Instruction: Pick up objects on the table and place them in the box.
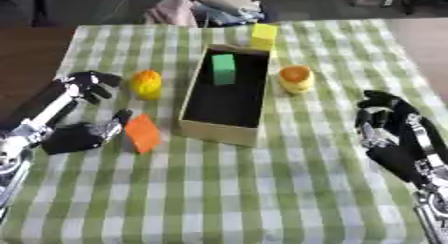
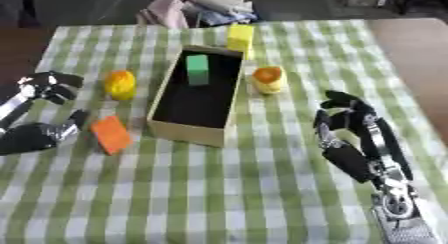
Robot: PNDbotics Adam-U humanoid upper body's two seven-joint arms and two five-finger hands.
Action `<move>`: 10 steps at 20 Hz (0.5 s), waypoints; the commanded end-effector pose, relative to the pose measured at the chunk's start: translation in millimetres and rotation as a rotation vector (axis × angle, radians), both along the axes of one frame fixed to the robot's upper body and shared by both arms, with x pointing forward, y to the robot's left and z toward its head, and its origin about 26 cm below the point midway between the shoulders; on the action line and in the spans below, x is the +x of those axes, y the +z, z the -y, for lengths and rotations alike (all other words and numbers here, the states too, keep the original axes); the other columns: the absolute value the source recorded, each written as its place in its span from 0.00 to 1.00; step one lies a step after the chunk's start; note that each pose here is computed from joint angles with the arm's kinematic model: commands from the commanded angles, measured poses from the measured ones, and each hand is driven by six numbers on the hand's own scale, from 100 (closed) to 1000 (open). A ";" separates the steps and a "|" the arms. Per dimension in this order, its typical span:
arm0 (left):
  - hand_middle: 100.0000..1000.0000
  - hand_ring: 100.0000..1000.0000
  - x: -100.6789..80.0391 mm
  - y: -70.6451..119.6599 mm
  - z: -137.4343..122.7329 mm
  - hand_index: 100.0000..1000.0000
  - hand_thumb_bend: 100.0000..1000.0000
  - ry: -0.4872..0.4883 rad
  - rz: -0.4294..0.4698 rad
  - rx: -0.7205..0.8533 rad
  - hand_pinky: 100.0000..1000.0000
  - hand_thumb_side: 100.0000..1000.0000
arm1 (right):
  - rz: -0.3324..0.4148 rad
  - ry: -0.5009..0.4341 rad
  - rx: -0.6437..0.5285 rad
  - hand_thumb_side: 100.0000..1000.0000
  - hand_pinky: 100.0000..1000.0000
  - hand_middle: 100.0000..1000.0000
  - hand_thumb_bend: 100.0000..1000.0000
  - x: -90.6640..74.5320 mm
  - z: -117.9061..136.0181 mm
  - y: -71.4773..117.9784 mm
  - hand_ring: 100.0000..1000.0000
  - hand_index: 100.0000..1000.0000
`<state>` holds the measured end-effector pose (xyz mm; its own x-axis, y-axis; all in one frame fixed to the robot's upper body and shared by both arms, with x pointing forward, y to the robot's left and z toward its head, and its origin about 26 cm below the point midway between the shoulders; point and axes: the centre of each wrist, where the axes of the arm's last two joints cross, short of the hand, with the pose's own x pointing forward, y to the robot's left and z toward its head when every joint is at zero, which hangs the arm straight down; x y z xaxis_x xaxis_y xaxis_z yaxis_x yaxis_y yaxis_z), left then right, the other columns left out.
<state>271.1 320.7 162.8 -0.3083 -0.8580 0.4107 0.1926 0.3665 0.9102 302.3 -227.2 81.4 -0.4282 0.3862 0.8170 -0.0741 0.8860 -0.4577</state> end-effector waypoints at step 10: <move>0.77 0.73 4.5 17.4 9.5 0.87 0.39 -0.019 -0.136 0.253 0.72 0.49 | 0.020 0.013 -0.025 0.35 0.55 0.64 0.00 0.1 3.5 6.2 0.51 0.81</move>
